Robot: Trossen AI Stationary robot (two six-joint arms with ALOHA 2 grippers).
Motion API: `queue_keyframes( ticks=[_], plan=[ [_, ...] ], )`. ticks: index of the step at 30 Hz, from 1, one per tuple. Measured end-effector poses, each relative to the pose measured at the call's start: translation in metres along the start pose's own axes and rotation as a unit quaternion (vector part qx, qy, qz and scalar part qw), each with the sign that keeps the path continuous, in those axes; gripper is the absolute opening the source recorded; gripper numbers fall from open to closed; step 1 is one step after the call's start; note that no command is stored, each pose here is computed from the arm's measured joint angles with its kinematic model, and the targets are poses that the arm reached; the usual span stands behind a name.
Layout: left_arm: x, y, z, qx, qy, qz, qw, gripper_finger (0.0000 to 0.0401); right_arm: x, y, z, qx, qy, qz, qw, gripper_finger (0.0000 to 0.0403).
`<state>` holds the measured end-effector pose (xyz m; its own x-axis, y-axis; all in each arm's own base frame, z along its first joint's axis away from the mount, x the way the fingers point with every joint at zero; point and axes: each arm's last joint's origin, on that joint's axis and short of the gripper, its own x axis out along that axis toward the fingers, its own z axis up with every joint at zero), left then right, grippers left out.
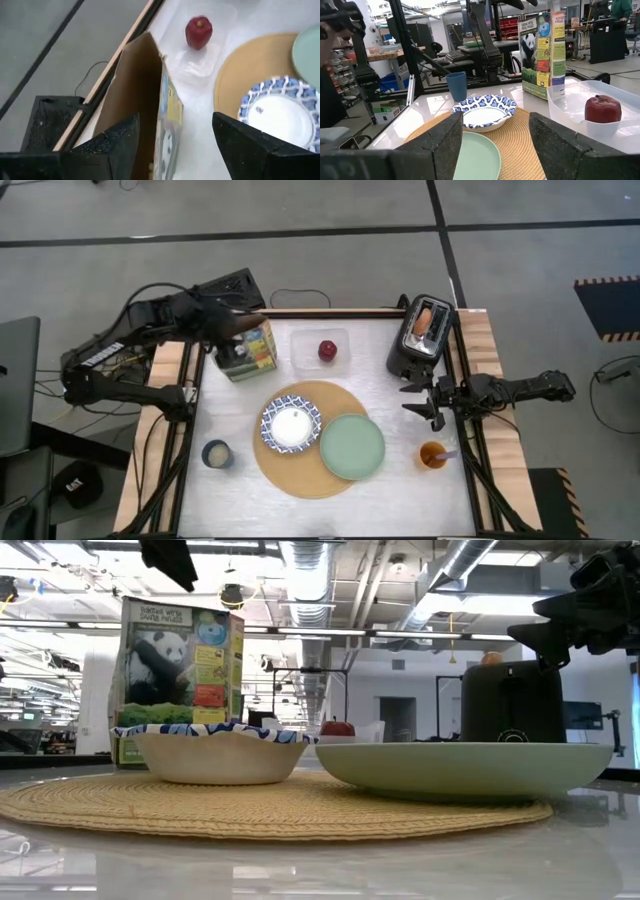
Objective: Arrange a breakfast setting
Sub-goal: Pour the cereal into the white patterned bowl
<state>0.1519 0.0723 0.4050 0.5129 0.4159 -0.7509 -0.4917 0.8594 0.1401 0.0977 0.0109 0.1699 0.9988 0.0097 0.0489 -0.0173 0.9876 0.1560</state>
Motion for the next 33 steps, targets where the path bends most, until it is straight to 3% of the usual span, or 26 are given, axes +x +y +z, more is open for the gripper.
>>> queue_keyframes(
  ticks=[5, 7, 14, 20, 27, 33],
  plan=[
    [-0.012, 0.007, -0.004, -0.022, 0.023, 0.081, 0.996, 0.0246, 0.000, 0.000, 0.000, 0.000, 0.000, 0.000, 1.000, 0.0256],
    [-0.019, 0.009, -0.007, -0.031, 0.035, 0.091, 0.995, 0.0256, 0.000, 0.000, 0.000, 0.000, 0.000, 0.000, 1.000, 0.0256],
    [-0.043, 0.012, -0.034, -0.069, 0.036, 0.089, 0.993, 0.0330, 0.000, 0.000, -0.001, -0.001, 0.004, 0.000, 1.000, 0.0256],
    [-0.066, 0.016, -0.059, -0.083, -0.013, 0.083, 0.993, 0.0389, 0.000, 0.000, -0.002, -0.001, 0.008, -0.001, 1.000, 0.0256],
    [-0.084, 0.017, -0.085, -0.102, -0.022, 0.047, 0.993, 0.0398, 0.000, -0.001, -0.001, -0.001, 0.005, -0.013, 1.000, 0.0256],
    [-0.057, 0.012, -0.099, -0.134, 0.026, 0.057, 0.989, 0.0398, 0.000, -0.001, -0.001, -0.001, 0.005, -0.020, 1.000, 0.0256]
  ],
)
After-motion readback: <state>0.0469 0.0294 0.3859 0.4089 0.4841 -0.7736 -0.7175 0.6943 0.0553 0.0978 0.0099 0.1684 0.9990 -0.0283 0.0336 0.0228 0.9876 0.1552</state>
